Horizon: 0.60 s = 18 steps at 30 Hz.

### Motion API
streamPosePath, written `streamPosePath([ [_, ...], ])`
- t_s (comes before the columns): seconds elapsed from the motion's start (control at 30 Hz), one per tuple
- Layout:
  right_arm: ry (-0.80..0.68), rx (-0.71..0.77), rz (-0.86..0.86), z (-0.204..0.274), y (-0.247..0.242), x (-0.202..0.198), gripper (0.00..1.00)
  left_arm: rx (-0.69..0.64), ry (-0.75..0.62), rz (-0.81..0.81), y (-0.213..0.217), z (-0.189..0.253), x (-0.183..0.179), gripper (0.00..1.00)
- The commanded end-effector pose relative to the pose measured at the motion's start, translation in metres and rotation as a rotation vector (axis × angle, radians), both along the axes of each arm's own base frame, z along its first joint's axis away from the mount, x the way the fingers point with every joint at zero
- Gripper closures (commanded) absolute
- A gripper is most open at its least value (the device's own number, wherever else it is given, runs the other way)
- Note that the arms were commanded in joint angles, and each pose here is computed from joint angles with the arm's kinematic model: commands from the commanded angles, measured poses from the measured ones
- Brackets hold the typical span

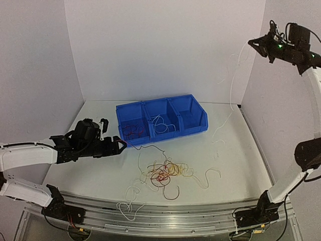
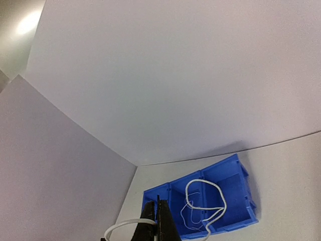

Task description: Untangle the cables

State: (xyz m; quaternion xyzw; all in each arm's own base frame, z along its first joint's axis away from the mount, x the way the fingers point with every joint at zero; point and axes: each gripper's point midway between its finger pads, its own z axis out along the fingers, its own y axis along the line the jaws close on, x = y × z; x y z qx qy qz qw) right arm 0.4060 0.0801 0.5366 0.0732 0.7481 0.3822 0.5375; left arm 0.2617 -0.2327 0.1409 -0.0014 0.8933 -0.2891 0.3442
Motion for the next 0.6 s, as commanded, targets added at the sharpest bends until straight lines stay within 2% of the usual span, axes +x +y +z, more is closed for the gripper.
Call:
streamPosePath([
  [0.0, -0.136, 0.094, 0.151, 0.053, 0.051, 0.0, 1.0, -0.065, -0.06, -0.124, -0.026, 0.016, -0.003, 0.01],
  [0.13, -0.189, 0.152, 0.227, 0.072, 0.088, 0.007, 1.0, -0.079, -0.068, -0.168, -0.034, 0.018, -0.009, 0.0],
  [0.3, -0.283, 0.209, 0.233, 0.087, 0.126, 0.019, 1.0, -0.136, -0.067, -0.355, -0.058, 0.017, -0.031, 0.0],
  [0.57, -0.357, 0.278, 0.232, 0.077, 0.197, 0.053, 1.0, -0.032, 0.053, -0.395, -0.071, -0.019, -0.041, 0.0],
])
